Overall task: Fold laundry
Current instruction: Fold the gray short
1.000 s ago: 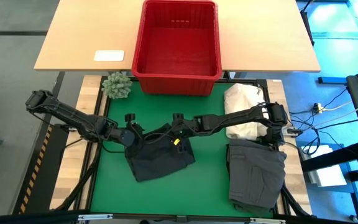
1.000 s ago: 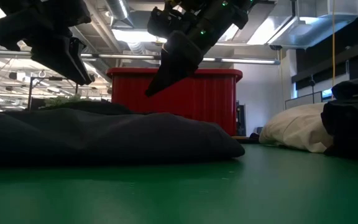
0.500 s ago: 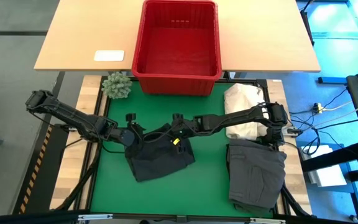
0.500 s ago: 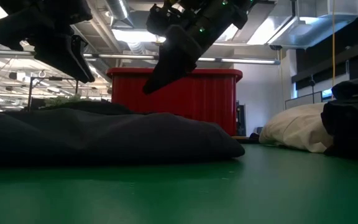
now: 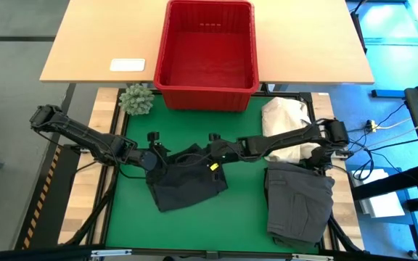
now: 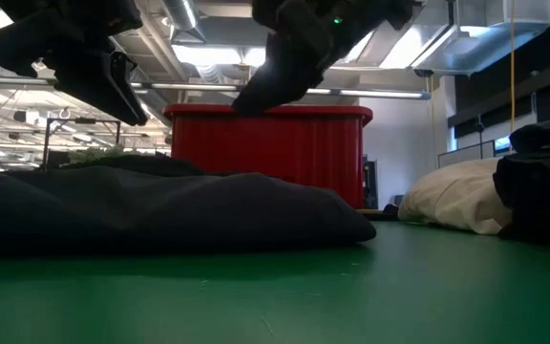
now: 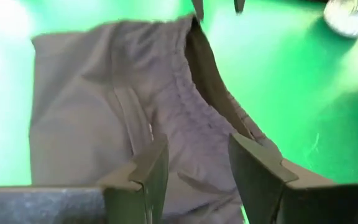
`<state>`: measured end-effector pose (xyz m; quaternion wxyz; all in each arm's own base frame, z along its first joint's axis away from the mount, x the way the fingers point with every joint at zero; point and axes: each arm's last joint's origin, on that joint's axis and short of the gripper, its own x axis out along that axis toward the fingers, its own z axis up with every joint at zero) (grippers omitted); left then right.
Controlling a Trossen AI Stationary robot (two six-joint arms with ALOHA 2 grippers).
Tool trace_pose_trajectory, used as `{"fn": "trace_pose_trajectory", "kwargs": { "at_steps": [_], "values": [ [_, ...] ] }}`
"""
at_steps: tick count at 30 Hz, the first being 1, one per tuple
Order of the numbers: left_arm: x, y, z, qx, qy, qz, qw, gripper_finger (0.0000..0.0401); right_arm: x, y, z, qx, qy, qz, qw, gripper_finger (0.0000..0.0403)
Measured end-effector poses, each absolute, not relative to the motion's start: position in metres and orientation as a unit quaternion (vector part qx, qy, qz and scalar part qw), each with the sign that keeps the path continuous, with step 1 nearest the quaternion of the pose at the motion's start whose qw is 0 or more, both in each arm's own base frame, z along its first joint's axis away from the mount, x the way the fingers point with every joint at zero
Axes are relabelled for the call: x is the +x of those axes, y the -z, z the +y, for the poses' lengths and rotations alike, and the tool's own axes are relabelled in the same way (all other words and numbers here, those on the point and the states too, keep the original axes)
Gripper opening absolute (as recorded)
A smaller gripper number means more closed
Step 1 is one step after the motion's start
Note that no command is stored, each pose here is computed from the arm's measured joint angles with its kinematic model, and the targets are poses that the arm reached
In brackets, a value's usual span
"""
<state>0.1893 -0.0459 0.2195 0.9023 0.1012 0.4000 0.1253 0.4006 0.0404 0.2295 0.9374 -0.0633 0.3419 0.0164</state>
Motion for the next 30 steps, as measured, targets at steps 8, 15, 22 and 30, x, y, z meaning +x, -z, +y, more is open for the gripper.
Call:
{"fn": "trace_pose_trajectory", "kwargs": {
  "at_steps": [8,15,22,30],
  "values": [
    [0.189,-0.219,-0.046,0.093,-0.129,0.399,0.903,0.0138,0.381,-0.219,0.04,-0.035,-0.011,0.253,0.967,0.0165],
    [0.19,-0.22,-0.046,0.078,-0.133,0.392,0.907,0.0138,0.378,-0.216,0.044,-0.023,-0.028,0.217,0.976,0.0165],
    [0.192,-0.222,-0.047,0.063,-0.134,0.378,0.914,0.0138,0.377,-0.216,0.056,-0.048,-0.05,0.216,0.974,0.0165],
    [0.198,-0.227,-0.049,0.045,-0.13,0.343,0.929,0.0138,0.375,-0.216,0.067,-0.054,-0.065,0.215,0.973,0.0165]
  ]
}}
